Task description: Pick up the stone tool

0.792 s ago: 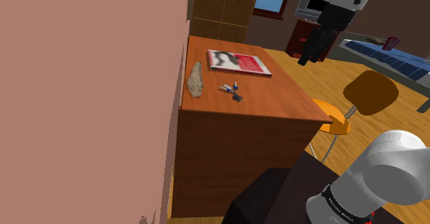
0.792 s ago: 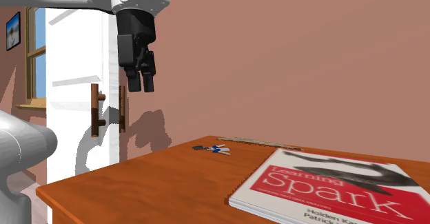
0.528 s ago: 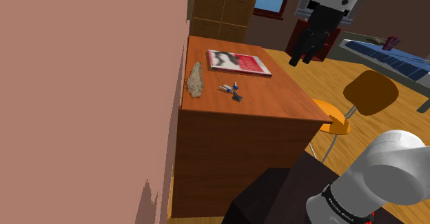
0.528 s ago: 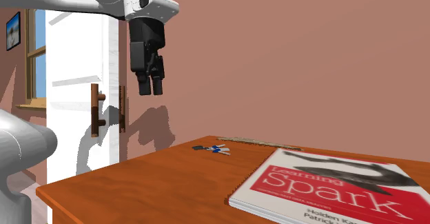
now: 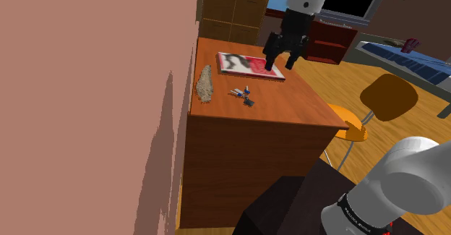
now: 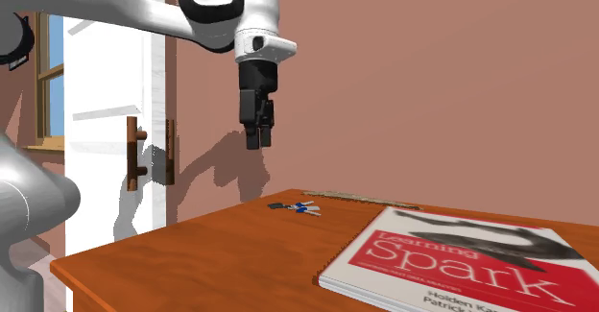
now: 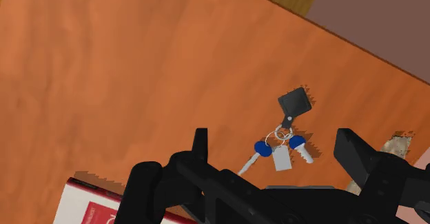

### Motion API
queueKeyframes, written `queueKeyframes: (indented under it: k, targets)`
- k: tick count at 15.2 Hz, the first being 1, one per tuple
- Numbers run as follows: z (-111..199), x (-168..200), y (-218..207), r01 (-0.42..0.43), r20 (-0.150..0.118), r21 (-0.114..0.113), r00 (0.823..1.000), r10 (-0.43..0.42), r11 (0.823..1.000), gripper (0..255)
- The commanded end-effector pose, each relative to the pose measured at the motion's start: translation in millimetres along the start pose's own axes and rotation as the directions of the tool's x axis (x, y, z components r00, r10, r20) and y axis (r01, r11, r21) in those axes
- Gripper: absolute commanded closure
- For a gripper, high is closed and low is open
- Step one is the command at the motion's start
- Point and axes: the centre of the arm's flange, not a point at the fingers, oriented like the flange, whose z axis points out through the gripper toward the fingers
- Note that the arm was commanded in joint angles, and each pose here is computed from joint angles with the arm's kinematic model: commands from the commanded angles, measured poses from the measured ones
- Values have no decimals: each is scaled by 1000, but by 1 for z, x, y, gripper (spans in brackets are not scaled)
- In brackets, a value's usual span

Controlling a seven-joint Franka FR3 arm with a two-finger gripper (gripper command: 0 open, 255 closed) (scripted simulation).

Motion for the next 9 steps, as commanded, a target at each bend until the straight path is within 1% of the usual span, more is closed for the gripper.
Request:
queueKeyframes:
  k: [1,5,9]
  targets:
    - [6,16,-23,-40,13,-5,999,40,999,0]
    - [23,52,-62,-115,36,-17,993,115,993,0]
    - [41,92,-98,-188,58,-30,980,190,982,0]
